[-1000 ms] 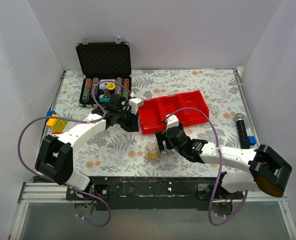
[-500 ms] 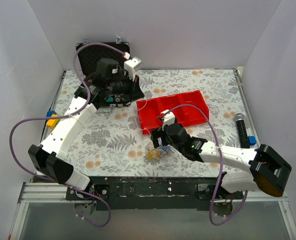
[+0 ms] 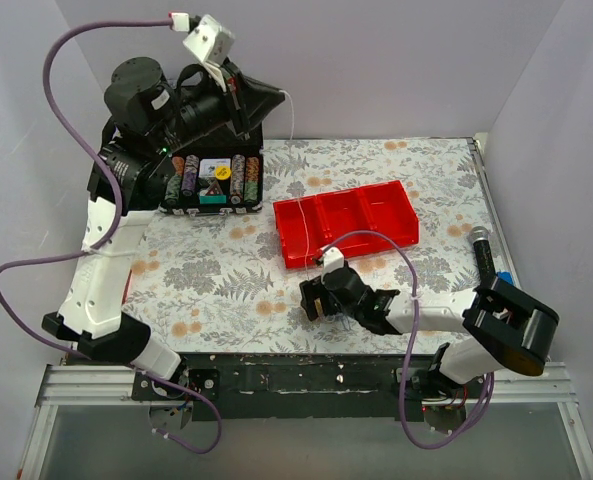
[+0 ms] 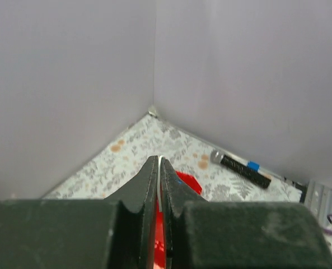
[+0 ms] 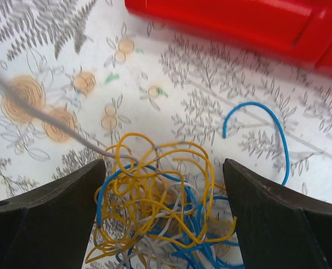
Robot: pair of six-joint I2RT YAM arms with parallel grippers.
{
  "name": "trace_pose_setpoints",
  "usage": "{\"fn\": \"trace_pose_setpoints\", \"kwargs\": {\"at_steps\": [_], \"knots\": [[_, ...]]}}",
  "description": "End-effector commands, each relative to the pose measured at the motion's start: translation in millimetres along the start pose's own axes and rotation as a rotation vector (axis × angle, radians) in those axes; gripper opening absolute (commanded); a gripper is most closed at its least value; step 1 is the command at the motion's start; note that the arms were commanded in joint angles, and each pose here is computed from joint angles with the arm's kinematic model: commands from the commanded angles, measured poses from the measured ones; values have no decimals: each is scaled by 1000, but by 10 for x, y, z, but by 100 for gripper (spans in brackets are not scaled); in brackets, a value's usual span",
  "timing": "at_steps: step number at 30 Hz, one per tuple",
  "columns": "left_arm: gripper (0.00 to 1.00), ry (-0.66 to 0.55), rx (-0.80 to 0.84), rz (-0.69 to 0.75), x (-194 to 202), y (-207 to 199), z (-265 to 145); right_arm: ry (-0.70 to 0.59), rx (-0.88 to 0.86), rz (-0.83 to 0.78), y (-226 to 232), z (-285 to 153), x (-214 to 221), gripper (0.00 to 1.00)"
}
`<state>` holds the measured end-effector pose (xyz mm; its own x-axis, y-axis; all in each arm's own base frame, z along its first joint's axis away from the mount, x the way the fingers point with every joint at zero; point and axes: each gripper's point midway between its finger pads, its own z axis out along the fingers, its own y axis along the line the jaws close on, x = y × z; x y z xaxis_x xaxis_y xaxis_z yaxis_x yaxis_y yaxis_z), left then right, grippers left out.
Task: Untangle the cables
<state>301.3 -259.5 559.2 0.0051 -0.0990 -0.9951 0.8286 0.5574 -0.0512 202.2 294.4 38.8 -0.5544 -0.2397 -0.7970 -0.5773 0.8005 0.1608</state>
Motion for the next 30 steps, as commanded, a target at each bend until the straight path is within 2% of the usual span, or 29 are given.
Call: {"fn": "trace_pose_setpoints", "kwargs": {"at_steps": [1,7,13,19,22,28,30], "knots": [[0,-220,-54,61,-656,64,-9,18,-2,67,16,-96,263,92],[0,-374,-131,95,-1053,246,77,50,13,100,-12,-271,587,91],[0,-510,-274,113,-1333,534,90,49,16,127,-25,-392,712,91],[0,-627,-321,144,-1614,594,11,60,16,129,-9,-446,783,93],[0,-584,-275,144,-1498,542,91,46,28,128,-23,-452,746,93],[0,-408,-242,69,-902,616,359,0,40,108,17,-457,513,93],[0,-384,-233,62,-820,616,391,-11,45,104,15,-463,460,93]]}}
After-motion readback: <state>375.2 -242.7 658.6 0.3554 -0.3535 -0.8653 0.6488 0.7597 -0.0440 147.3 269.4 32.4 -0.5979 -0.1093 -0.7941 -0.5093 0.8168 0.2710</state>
